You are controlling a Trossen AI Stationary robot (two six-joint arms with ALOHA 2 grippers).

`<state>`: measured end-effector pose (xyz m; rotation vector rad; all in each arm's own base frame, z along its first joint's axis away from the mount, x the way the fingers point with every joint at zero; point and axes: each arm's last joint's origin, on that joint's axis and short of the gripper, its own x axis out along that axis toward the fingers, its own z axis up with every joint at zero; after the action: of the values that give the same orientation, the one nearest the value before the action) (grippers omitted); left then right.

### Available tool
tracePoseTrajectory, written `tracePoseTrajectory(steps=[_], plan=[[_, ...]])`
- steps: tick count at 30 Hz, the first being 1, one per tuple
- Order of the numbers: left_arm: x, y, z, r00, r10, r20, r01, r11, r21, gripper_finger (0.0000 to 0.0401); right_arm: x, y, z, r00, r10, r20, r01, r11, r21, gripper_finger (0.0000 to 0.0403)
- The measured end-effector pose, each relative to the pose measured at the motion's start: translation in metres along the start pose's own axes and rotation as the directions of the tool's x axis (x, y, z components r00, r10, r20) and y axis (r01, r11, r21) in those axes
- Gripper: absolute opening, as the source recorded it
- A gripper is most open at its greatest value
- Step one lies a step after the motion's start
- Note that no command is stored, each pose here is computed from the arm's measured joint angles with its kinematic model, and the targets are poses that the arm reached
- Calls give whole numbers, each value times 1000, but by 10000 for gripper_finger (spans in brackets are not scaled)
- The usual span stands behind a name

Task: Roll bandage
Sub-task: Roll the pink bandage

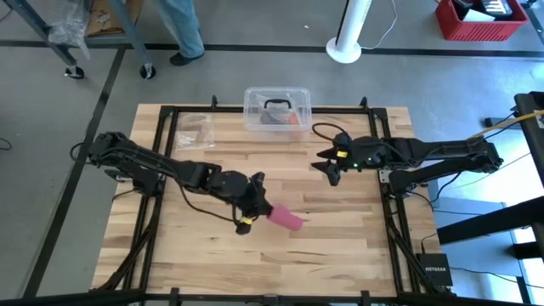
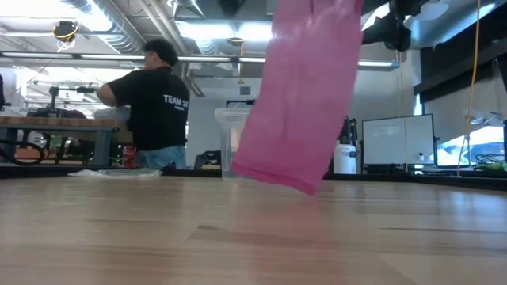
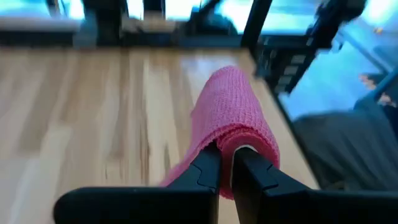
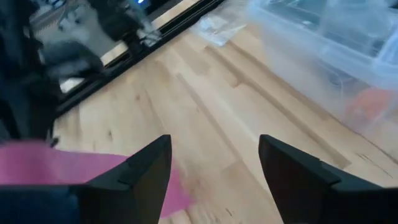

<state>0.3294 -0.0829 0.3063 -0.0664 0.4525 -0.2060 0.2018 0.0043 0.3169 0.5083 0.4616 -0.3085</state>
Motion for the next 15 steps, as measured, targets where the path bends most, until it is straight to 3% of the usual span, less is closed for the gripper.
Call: tracePoseTrajectory(steps=[7, 11, 15], plan=[[-20, 3, 28, 953, 164, 255, -184, 981, 60, 13, -25, 9, -6, 985, 167, -51, -173, 970, -169, 243], [-31, 9, 44, 898, 212, 386, -252, 966, 56, 13, -47, 16, -9, 977, 212, 17, -202, 951, -234, 243], [-35, 13, 53, 857, 219, 467, -282, 957, 69, 13, -51, 17, -12, 979, 205, 18, -195, 950, -245, 243]])
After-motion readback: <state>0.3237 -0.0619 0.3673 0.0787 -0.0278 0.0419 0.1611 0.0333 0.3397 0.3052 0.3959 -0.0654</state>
